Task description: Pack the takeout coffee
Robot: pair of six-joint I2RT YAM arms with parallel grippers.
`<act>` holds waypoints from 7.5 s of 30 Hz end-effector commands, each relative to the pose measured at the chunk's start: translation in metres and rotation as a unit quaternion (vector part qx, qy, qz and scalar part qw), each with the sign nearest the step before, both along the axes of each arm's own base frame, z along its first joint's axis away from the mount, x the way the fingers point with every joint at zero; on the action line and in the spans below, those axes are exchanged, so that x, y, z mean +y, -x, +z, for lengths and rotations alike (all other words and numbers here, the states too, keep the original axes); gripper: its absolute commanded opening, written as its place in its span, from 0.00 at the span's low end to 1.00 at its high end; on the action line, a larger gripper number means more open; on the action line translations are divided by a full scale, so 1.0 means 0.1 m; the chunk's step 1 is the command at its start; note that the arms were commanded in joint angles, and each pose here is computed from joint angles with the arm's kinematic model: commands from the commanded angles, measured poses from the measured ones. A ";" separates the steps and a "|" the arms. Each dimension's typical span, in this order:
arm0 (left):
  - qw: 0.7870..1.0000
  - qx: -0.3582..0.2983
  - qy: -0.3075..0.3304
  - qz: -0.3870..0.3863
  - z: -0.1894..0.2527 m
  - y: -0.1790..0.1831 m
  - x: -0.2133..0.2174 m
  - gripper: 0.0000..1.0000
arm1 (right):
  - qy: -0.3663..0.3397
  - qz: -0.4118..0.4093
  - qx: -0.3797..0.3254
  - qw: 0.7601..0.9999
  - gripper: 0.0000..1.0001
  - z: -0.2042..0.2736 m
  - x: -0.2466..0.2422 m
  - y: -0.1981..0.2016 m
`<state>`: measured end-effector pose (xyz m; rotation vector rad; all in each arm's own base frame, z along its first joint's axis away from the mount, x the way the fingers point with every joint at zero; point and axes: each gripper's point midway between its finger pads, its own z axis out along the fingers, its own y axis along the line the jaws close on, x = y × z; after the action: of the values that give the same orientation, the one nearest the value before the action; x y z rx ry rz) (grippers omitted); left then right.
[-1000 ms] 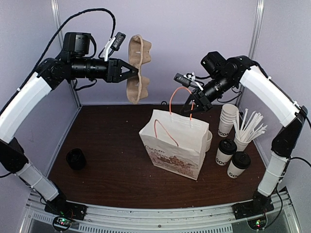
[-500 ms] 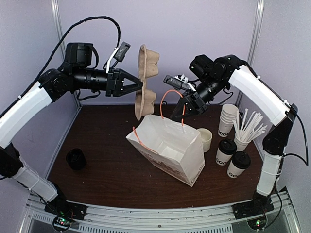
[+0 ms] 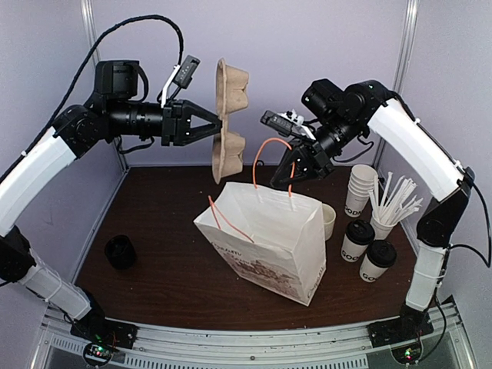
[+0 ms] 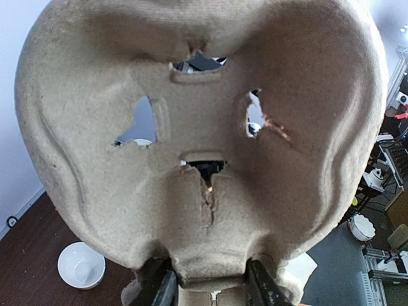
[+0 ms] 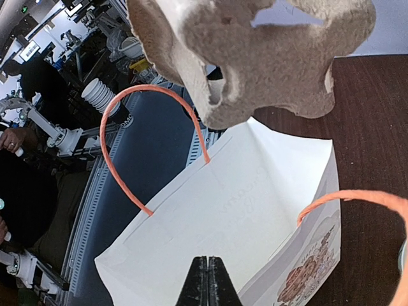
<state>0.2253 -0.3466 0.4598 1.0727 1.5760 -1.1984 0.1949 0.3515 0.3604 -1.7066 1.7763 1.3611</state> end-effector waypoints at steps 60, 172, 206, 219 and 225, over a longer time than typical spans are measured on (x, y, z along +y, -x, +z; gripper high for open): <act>0.997 -0.068 -0.029 -0.026 -0.04 -0.16 -0.19 0.33 | 0.117 -0.180 0.035 0.976 0.56 -0.64 -0.49 -1.00; 0.979 -0.021 -0.122 -0.161 -1.17 0.27 -0.76 0.31 | 0.100 -0.041 0.025 0.994 0.00 -0.63 0.02 -0.40; 0.873 0.051 -0.478 -0.083 -2.49 0.36 -0.41 0.29 | 0.004 -0.115 0.022 0.993 0.83 0.07 -0.84 -0.59; 0.858 0.062 -0.508 -0.049 -2.61 0.32 -0.55 0.29 | 0.060 -0.150 0.033 0.986 0.83 -0.44 -1.02 -0.63; 0.871 0.037 -0.488 -0.043 -2.36 0.42 -0.63 0.30 | 0.127 -0.184 0.027 0.974 0.83 -0.94 -1.19 -0.63</act>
<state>0.1940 -0.4069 0.2088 1.7478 2.2993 -0.4324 0.2530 0.2450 0.2806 -1.3777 2.2061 1.2240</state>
